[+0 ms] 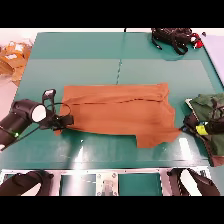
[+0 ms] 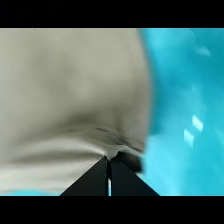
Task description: Fold the shirts.
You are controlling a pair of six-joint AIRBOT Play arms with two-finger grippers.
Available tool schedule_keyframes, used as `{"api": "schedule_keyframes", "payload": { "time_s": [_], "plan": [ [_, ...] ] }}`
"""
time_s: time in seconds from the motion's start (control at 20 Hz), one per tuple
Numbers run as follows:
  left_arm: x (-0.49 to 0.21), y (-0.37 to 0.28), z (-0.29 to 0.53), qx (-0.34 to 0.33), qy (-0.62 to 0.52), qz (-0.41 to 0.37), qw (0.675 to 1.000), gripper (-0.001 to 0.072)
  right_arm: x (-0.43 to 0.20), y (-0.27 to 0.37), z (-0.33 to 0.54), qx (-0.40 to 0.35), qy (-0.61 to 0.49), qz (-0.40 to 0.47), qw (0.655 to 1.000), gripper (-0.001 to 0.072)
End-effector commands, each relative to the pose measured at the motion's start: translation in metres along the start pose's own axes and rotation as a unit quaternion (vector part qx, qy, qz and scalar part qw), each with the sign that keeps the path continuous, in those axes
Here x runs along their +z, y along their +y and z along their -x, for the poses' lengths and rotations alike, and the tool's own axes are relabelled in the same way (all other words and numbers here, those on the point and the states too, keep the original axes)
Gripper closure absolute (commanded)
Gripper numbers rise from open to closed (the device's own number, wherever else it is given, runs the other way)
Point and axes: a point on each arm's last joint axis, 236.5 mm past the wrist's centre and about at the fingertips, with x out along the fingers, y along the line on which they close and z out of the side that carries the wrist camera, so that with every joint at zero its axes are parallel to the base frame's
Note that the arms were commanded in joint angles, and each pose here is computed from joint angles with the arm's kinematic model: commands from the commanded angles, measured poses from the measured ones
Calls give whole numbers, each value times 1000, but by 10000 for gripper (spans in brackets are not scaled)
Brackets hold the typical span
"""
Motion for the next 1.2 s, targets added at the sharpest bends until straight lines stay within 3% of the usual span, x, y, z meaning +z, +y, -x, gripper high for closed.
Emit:
{"api": "schedule_keyframes", "payload": {
  "time_s": [0.0, 0.15, 0.3, 0.5, 0.75, 0.8, 0.85, 1.05, 1.15],
  "plan": [
    [44, -23, 17, -27, -63, -44, 997, 685, 46, 56, 18, 102, -61, 9, 993, 696],
    [88, -31, 16, -27, -92, -44, 994, 685, 84, 86, 14, 146, -73, 18, 986, 696],
    [130, -24, 2, -20, -94, -21, 995, 685, 120, 100, -16, 140, -67, 20, 988, 696],
    [188, -57, -26, -64, -125, -35, 989, 684, 167, 118, -68, 134, -45, 32, 989, 696],
    [204, -62, -80, -54, -84, -30, 995, 681, 207, 133, -117, 133, -27, 39, 990, 695],
    [203, -60, -81, -48, -82, -41, 995, 445, 213, 133, -118, 132, -30, 40, 990, 683],
    [204, -53, -78, -32, -82, -52, 995, 10, 221, 131, -114, 130, -39, 44, 990, 610],
    [213, 3, -43, 72, -54, -76, 993, 31, 234, 110, -77, 132, -31, 99, 986, 152],
    [214, 21, -22, 87, -33, -54, 994, 32, 220, 91, -68, 135, 6, 130, 982, 103]
  ]
}}
